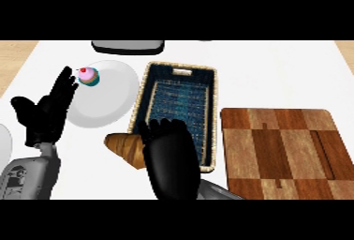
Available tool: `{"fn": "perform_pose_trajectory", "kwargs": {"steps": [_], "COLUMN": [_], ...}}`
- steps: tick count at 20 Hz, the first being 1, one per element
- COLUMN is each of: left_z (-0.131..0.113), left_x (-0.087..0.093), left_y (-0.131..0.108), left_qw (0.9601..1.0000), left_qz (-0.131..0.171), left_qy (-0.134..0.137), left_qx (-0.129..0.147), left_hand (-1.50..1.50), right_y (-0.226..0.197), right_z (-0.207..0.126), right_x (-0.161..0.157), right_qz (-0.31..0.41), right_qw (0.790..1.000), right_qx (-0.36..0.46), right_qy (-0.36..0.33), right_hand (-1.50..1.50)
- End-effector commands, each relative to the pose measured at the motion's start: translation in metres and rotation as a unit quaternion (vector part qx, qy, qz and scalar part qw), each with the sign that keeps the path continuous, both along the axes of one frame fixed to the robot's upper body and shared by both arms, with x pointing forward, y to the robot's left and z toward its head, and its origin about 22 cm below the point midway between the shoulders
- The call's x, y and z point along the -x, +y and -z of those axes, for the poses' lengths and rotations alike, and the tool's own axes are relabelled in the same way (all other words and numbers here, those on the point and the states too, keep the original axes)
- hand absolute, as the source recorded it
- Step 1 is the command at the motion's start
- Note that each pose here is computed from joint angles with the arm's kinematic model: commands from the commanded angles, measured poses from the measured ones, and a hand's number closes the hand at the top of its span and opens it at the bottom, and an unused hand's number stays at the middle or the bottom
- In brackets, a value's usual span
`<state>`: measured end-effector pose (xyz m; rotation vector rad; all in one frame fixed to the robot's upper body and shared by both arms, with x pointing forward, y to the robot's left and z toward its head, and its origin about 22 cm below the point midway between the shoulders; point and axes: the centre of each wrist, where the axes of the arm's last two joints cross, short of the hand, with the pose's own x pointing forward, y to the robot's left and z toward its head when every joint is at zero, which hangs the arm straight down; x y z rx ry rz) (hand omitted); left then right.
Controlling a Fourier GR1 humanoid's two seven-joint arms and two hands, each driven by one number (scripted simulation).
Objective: Pick the croissant from the cutting board and place it in the basket
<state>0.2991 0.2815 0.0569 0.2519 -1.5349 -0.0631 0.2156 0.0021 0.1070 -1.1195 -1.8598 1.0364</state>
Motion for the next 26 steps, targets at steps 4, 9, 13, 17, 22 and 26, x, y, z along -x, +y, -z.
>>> {"fn": "perform_pose_trajectory", "kwargs": {"steps": [4, 9, 13, 17, 22, 26], "left_z": [-0.001, 0.0, 0.008, 0.006, 0.019, 0.01], "left_x": [-0.007, -0.015, 0.003, 0.001, 0.012, -0.002], "left_y": [0.001, 0.005, 0.003, 0.006, 0.007, 0.008], "left_qw": [1.0, 1.0, 1.0, 0.9998, 0.9999, 0.9999], "left_qz": [-0.003, -0.003, -0.003, -0.011, -0.012, -0.015], "left_qy": [0.004, 0.003, 0.002, 0.014, 0.007, 0.004], "left_qx": [-0.001, 0.002, -0.006, 0.002, -0.002, -0.001], "left_hand": [0.0, 0.0, 0.0, 0.0, 0.0, 0.0], "right_y": [0.03, 0.05, 0.052, 0.049, 0.057, 0.054], "right_z": [-0.092, -0.095, -0.096, -0.09, -0.082, -0.079], "right_x": [-0.076, -0.101, -0.113, -0.131, -0.133, -0.14], "right_qz": [0.02, 0.05, 0.058, 0.049, 0.054, 0.052], "right_qw": [0.999, 0.997, 0.984, 0.984, 0.985, 0.985], "right_qx": [0.029, 0.049, 0.108, 0.102, 0.108, 0.104], "right_qy": [0.007, 0.046, 0.127, 0.14, 0.126, 0.126], "right_hand": [1.5, 1.5, 1.5, 1.5, 1.5, 1.5]}}
